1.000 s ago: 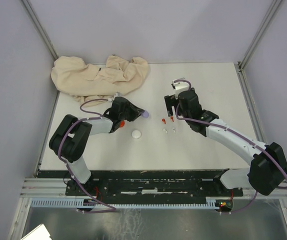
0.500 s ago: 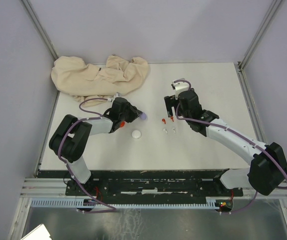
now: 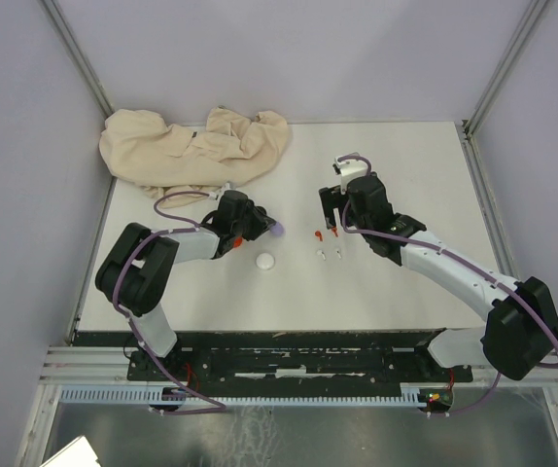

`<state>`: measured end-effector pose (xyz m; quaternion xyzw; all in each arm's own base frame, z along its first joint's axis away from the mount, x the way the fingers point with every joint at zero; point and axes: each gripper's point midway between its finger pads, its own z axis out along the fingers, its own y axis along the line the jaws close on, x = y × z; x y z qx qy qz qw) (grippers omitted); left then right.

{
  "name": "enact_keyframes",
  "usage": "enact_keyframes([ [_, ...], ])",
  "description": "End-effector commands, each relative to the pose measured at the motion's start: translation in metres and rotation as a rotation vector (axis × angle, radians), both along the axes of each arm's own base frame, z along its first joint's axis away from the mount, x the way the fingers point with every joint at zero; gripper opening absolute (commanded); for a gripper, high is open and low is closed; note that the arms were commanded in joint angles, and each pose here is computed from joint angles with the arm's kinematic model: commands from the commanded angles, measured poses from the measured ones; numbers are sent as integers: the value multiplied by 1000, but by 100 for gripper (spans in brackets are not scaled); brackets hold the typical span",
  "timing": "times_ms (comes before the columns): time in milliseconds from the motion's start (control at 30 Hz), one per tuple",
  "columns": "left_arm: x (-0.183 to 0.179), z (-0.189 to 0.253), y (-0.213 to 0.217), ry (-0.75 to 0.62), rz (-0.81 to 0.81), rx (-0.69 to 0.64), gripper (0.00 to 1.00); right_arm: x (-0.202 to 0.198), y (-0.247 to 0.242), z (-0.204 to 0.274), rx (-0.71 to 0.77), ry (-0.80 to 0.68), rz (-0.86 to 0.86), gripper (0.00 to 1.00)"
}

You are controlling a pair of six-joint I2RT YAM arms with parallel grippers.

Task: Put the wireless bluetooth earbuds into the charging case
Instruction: Place the charging case at the center of the board, then pick up the charging case at the center of the board.

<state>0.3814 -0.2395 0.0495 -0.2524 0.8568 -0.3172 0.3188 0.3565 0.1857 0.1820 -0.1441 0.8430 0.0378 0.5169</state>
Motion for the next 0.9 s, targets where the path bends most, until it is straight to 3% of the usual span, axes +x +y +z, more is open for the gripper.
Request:
enact_keyframes([
  [0, 3, -1, 2, -39, -26, 48, 30, 6, 7, 14, 48, -29, 2, 93],
  [433, 0, 3, 11, -28, -15, 68, 47, 8, 21, 14, 71, 1, 53, 93],
  [667, 13, 55, 75, -123, 169, 123, 55, -4, 78, 6, 159, 128, 305, 85],
  [867, 6, 95, 146, -197, 391, 80, 83, -18, 161, -17, 137, 255, 526, 86],
])
